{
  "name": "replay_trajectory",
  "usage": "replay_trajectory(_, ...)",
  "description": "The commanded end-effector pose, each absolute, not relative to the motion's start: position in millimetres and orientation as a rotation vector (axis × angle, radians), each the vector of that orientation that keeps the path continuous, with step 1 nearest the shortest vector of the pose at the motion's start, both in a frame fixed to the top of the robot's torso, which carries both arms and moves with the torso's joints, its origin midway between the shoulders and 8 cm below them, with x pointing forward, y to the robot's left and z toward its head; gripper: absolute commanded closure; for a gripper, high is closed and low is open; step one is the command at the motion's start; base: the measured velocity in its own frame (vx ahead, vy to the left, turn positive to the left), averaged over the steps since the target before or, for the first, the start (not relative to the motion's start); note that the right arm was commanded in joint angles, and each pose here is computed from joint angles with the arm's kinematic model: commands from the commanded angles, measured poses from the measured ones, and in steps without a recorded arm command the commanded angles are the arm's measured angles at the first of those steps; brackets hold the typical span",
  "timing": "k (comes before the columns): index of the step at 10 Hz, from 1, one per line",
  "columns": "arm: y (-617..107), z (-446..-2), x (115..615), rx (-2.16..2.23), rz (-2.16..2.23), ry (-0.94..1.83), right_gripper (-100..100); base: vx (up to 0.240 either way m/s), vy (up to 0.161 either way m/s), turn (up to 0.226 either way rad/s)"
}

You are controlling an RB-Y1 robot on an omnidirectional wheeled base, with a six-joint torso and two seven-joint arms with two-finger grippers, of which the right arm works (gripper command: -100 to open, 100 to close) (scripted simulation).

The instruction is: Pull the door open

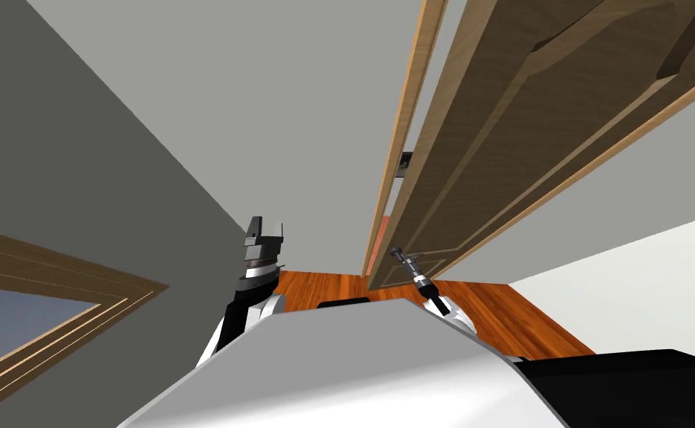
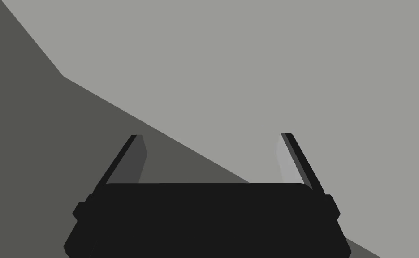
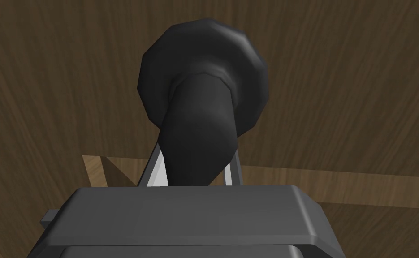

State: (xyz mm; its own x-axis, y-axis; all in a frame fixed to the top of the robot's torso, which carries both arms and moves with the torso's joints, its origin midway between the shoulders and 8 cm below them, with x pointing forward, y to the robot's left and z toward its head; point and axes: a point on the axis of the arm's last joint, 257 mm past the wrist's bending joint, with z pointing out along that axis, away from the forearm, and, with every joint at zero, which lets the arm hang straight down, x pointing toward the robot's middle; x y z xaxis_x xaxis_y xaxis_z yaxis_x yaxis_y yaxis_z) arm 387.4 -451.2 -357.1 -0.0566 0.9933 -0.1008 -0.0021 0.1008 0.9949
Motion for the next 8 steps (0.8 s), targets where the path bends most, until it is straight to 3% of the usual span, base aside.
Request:
replay_trajectory(1, -453, -355, 381, 1.095, 1.187, 1.305, 100, -0.206, -0.089, 0.124)
replay_trajectory(3, -452, -356, 379, 1.098, 1.19, 1.309, 100, -0.143, -0.055, 0.076)
replay_trajectory(8, -459, -357, 353, 1.083, 1.21, 1.328, 100, -0.18, -0.078, 0.175)
